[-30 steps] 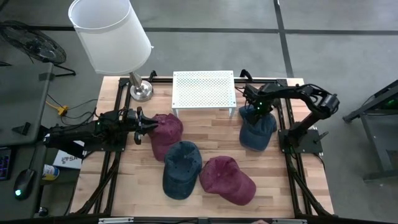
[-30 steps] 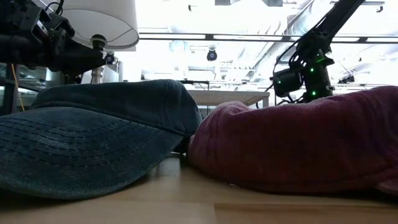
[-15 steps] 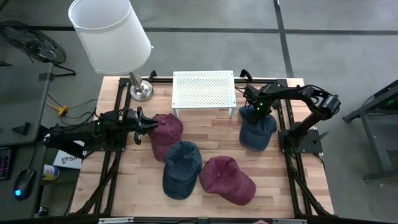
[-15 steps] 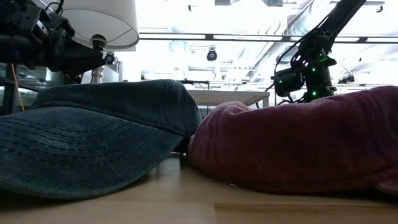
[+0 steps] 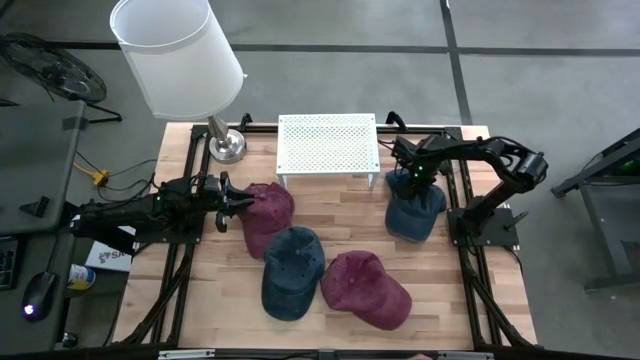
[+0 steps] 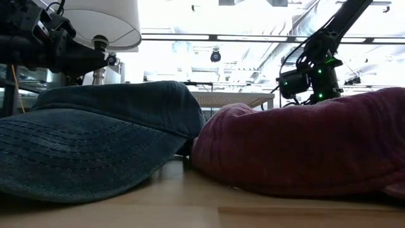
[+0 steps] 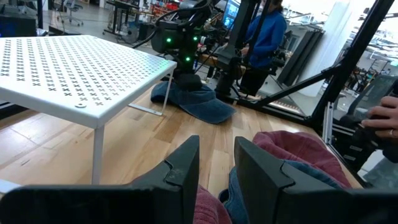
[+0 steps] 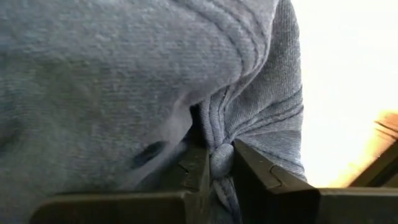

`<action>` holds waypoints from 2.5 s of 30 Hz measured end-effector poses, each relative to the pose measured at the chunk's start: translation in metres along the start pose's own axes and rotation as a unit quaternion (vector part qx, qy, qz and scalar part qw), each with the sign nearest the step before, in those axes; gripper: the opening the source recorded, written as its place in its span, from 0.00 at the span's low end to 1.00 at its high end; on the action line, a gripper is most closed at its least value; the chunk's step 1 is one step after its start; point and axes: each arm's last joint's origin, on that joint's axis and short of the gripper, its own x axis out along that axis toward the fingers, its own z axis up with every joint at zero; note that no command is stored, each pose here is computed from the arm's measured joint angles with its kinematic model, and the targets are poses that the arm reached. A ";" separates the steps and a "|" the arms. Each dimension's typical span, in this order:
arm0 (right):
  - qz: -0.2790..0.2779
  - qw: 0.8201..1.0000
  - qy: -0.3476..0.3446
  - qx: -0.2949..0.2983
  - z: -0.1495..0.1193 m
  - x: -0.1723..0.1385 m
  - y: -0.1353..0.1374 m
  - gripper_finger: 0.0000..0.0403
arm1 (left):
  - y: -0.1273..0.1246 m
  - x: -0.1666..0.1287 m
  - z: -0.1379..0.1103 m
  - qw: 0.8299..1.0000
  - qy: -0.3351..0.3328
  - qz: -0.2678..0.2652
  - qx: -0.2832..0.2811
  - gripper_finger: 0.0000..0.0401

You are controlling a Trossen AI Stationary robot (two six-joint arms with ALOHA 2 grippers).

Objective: Pick & Place hat
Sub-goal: Put the top blue cap on the shelf

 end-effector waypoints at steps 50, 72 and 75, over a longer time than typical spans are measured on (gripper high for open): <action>0.084 0.965 -0.075 -0.236 -0.068 -0.156 -0.028 0.10 | 0.000 0.000 0.000 1.000 0.000 0.000 0.000 0.25; 0.166 0.943 -0.170 -0.232 -0.066 -0.254 -0.028 0.10 | 0.000 0.000 0.000 1.000 0.000 0.000 0.000 0.25; 0.189 0.935 -0.188 -0.234 -0.065 -0.269 -0.025 0.10 | 0.000 0.000 0.000 1.000 0.000 0.000 0.000 0.25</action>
